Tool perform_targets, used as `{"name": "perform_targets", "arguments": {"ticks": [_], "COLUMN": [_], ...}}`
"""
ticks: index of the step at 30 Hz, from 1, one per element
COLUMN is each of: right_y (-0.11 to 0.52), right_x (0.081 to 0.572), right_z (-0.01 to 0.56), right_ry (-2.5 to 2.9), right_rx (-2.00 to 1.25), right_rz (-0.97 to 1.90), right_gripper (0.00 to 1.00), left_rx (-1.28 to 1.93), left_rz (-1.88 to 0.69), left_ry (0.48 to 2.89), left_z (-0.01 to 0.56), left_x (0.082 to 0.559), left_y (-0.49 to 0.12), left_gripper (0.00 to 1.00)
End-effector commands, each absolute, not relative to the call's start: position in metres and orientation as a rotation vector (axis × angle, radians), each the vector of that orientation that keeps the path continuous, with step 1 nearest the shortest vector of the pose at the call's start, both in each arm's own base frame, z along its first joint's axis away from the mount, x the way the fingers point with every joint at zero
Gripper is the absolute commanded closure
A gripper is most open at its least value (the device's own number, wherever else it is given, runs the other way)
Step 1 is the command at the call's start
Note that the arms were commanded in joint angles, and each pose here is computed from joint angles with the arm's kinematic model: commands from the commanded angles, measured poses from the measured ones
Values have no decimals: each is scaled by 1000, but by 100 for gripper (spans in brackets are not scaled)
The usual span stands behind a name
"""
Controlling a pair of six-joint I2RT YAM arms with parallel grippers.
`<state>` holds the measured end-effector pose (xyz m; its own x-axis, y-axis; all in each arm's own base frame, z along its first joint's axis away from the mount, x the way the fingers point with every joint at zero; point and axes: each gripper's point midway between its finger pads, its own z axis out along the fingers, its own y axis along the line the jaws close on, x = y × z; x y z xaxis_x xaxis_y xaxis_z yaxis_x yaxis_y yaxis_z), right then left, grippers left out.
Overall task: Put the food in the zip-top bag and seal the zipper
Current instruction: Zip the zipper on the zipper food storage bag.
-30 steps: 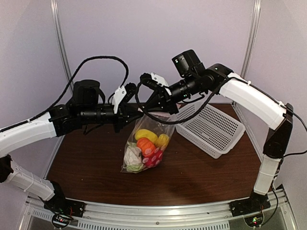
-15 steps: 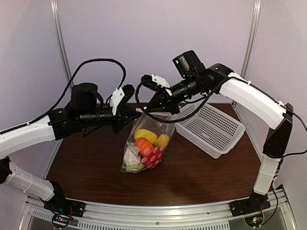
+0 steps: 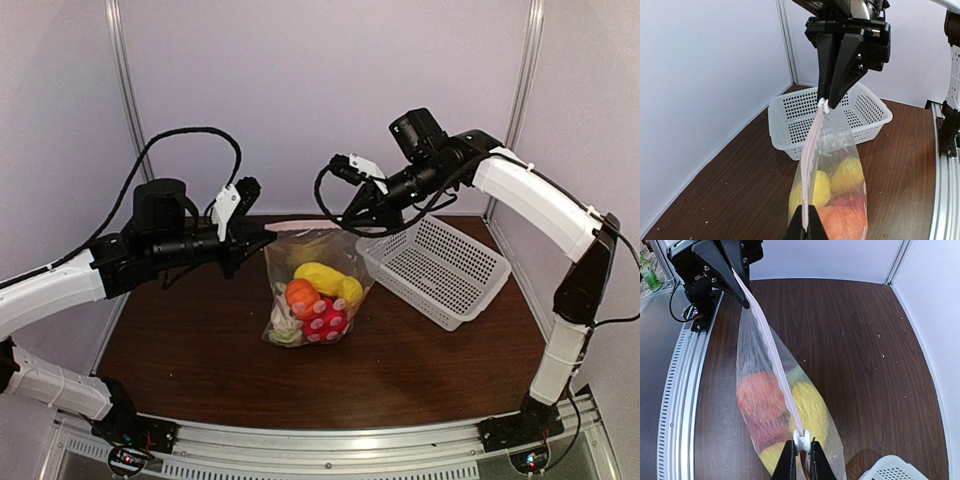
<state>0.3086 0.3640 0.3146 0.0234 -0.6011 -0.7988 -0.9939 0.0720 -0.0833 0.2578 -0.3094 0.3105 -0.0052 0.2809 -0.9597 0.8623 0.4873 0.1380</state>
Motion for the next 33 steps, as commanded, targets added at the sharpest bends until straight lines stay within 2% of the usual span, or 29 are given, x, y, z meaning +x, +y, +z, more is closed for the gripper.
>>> {"name": "perform_targets", "arguments": {"ticks": [1,19,33], "right_y": [316,256,250], "right_x": [323,335,338], "right_z": [315,292,288], "right_ry": [1765,1912,1936], "right_rx": [-1543,-1478,-1458], "right_rz": [573,494,481], "right_gripper": [100,100,100], "left_rx": [958,934,927], "left_rz": [-586,-583,-587], "left_ry": [1529,1547,1546], "left_z": [323,313,308], "left_x": [264,269,273], "left_y": [-295,-291,-292], "left_gripper": [100,100,100]}}
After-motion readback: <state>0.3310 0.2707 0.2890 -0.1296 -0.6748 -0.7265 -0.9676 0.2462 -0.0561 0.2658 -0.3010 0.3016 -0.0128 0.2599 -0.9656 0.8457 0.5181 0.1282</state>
